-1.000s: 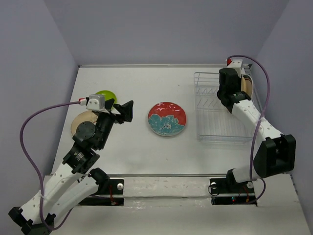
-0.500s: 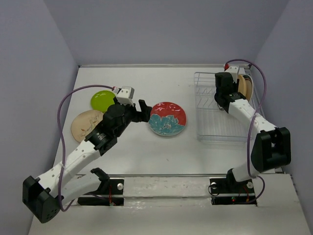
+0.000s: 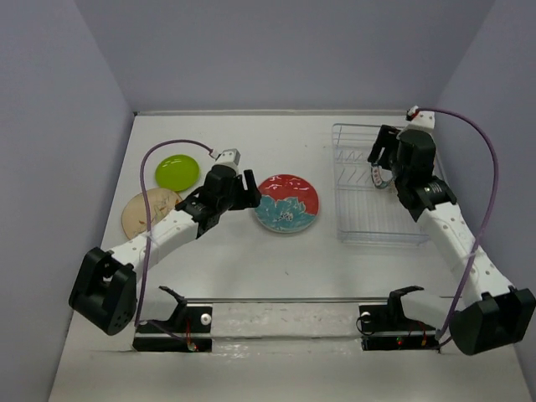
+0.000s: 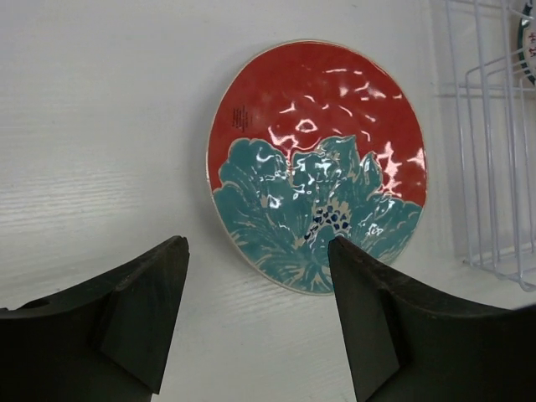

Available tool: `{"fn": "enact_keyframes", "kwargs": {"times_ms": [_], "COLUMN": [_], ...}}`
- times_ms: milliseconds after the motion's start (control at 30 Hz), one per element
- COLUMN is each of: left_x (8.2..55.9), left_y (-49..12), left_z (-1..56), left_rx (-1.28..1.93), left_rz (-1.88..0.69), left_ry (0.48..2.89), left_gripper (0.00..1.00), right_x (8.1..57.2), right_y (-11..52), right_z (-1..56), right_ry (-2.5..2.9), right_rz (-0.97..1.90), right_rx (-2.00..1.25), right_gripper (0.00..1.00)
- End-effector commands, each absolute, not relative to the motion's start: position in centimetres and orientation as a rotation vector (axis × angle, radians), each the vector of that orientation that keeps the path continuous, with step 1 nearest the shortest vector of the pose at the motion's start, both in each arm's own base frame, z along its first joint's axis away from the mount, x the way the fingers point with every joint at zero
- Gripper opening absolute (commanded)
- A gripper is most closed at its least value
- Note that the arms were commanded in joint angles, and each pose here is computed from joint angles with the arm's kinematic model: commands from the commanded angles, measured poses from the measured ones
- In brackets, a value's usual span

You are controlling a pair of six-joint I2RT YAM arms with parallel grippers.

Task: Load the plates into the dish rack

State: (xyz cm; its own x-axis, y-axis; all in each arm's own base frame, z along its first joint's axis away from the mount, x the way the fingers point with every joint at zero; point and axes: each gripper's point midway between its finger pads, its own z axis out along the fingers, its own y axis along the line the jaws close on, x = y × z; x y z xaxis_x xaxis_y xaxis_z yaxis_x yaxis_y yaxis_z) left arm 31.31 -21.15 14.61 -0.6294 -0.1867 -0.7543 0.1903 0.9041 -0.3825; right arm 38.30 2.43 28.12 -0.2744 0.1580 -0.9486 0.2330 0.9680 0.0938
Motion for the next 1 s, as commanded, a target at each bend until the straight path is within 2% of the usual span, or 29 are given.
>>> {"fn": "enact_keyframes", "kwargs": {"times_ms": [0, 233, 433, 667, 767, 967], "left_x": [32.5, 33.9, 35.3, 35.1, 34.9, 34.4], "left_y": [-22.7, -25.2, -24.1, -23.5, -23.3, -21.2], "left_z": [13.2, 10.4, 8.2, 5.5, 6.0, 8.8], "left_rx": [-0.119, -0.191, -0.232, -0.261, -0.251, -0.288], "left_rz": [-0.659, -0.778, -0.684, -0.651, -0.653, -0.606], "left_ry": [2.222, 2.246, 2.261, 2.295, 2.283, 2.175], "left_gripper": [0.75, 0.70, 0.64, 0.63, 0.64, 0.76], "right_x": [36.3, 33.2, 32.4, 32.0, 32.0, 32.1], "right_y": [7.4, 12.9, 14.7, 15.8, 15.7, 16.0], "right_z": [29.9, 30.0, 28.5, 27.9, 27.8, 27.6], "right_ry": [1.774, 1.740, 1.760, 1.754, 1.756, 1.760], "right_rz": [0.283, 0.645, 0.761, 0.828, 0.823, 0.826], "right_rx": [0.168, 0.025, -0.016, -0.038, -0.038, -0.047], "right_gripper": [0.73, 0.71, 0.70, 0.69, 0.69, 0.69]}}
